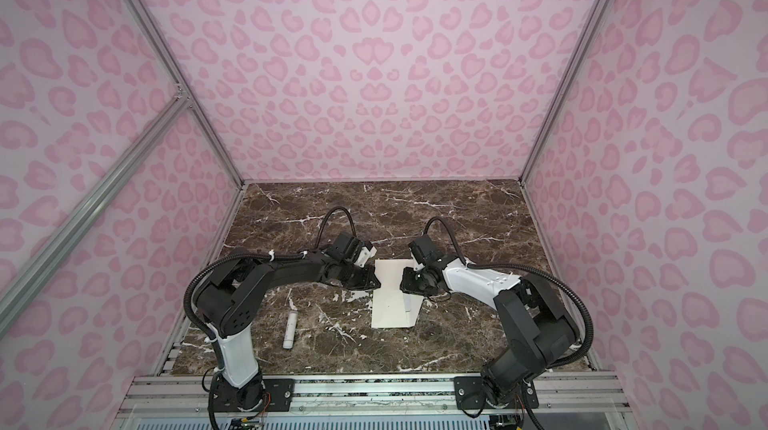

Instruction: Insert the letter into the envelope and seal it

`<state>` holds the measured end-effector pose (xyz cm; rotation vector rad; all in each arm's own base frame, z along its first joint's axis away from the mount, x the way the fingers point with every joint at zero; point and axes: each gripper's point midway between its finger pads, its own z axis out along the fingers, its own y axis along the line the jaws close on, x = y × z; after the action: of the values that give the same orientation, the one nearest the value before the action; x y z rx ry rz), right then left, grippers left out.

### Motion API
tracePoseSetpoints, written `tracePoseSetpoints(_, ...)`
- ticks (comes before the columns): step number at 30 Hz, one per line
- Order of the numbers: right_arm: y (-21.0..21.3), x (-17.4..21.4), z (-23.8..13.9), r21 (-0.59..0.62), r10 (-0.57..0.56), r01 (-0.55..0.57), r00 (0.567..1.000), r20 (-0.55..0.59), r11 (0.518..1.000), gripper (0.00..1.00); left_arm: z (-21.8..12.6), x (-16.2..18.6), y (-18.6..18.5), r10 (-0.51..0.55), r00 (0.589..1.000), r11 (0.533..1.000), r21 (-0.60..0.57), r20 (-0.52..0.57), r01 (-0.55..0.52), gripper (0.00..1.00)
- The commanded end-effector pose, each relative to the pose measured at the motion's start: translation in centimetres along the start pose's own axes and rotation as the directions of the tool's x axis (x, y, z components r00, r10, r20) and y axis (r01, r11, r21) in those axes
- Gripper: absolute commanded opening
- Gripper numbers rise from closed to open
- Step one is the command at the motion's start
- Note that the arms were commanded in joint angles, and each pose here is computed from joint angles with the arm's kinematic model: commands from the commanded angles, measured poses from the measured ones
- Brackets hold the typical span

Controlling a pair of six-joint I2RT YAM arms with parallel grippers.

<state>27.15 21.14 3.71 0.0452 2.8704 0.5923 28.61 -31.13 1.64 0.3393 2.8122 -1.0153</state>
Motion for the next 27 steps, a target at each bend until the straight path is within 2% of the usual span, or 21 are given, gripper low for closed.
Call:
tracePoseSetpoints(1,-0.7,0.0,0.4,0.022,-0.005,0.005,1.0,-0.012,1.0,0.4,-0.1,1.4,2.4,-0.033,0.999,0.993,-0.114,-0.039,0.029,0.09)
tracePoseSetpoints(9,-0.4,0.4,1.5,-0.02,0.008,-0.009,0.999,-0.038,1.0,0.28,0.0,1.6,2.6,-0.034,0.998,0.993,-0.117,-0.045,0.029,0.09)
tracePoseSetpoints(27,-0.5,0.8,1.5,-0.106,0.063,-0.067,0.997,-0.04,0.992,0.15,0.0,1.8,2.6,-0.036,0.998,0.993,-0.112,-0.043,0.031,0.09)
